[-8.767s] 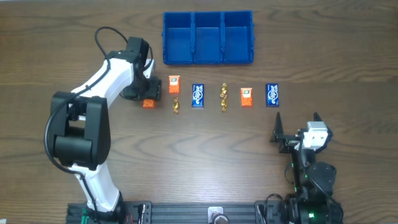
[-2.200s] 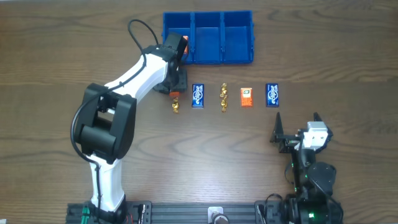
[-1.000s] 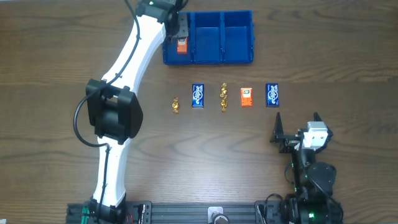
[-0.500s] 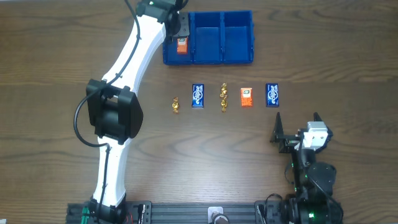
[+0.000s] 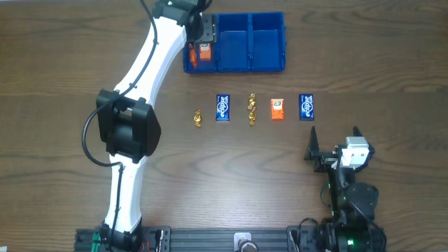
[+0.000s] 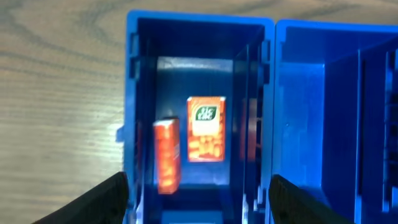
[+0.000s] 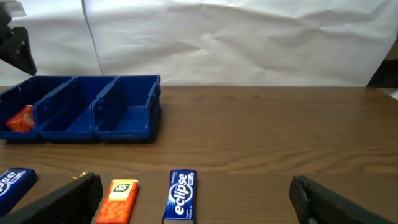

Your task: Sort Candies Into Trays

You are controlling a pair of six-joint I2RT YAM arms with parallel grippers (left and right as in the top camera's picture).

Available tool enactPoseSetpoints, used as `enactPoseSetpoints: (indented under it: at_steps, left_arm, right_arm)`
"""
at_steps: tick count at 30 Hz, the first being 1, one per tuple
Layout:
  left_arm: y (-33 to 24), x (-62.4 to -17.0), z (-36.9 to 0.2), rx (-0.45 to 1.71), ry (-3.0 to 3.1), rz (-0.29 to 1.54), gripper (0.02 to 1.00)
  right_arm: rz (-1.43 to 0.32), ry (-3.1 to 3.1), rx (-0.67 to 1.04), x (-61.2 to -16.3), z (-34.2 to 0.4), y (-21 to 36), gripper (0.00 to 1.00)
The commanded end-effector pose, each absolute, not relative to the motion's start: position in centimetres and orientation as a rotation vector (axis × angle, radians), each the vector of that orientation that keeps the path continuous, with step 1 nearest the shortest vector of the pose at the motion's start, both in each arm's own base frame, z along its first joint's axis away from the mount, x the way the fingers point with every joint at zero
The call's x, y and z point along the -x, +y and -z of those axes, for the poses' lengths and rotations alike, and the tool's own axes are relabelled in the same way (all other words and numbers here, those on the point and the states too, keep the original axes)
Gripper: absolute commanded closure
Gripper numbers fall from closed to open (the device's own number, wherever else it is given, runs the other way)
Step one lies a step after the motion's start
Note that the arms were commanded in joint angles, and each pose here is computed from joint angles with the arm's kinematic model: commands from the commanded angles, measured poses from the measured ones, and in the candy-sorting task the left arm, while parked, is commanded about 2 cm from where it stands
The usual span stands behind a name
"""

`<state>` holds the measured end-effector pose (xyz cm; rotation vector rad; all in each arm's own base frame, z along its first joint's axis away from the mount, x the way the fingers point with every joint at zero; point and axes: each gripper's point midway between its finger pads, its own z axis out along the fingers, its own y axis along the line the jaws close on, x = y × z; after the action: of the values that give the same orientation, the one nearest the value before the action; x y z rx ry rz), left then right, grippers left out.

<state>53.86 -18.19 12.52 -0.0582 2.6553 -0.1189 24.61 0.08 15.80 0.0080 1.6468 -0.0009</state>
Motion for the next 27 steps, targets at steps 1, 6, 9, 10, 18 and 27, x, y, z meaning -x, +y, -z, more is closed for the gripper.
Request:
enactPoseSetpoints:
  at_steps: [1, 6, 9, 10, 18, 27]
  left_arm:
    - [-21.2, -50.5, -23.7, 0.087, 2.468, 0.166, 0.275]
    - [-28.4, -45.9, -26.5, -0.001, 2.422, 0.261, 0.264]
    - [-32.3, -43.3, -25.3, -0.044, 2.456, 0.304, 0.264]
    - [-33.0, -42.8, -24.9, -0.052, 2.468, 0.308, 0.264]
    - [-37.0, -38.4, -16.4, 0.003, 2.69, 0.234, 0.268]
    - [-39.4, -37.6, -7.5, 0.02, 2.871, 0.245, 0.286]
  right_arm:
    - [0.005, 1.647, -0.001, -24.6, -15.7, 0.1, 0.003]
    - [0.005, 1.646, -0.001, -24.6, -15.7, 0.1, 0.003]
    - [0.005, 1.647, -0.001, -24.6, -15.7, 0.1, 0.003]
    - [0.005, 1.647, -0.001, -24.6, -15.7, 0.1, 0.003]
    - [0.005, 1.647, -0.001, -24.6, -15.7, 0.1, 0.003]
    - [0.006, 1.647, 0.0, -24.6, -15.7, 0.1, 0.003]
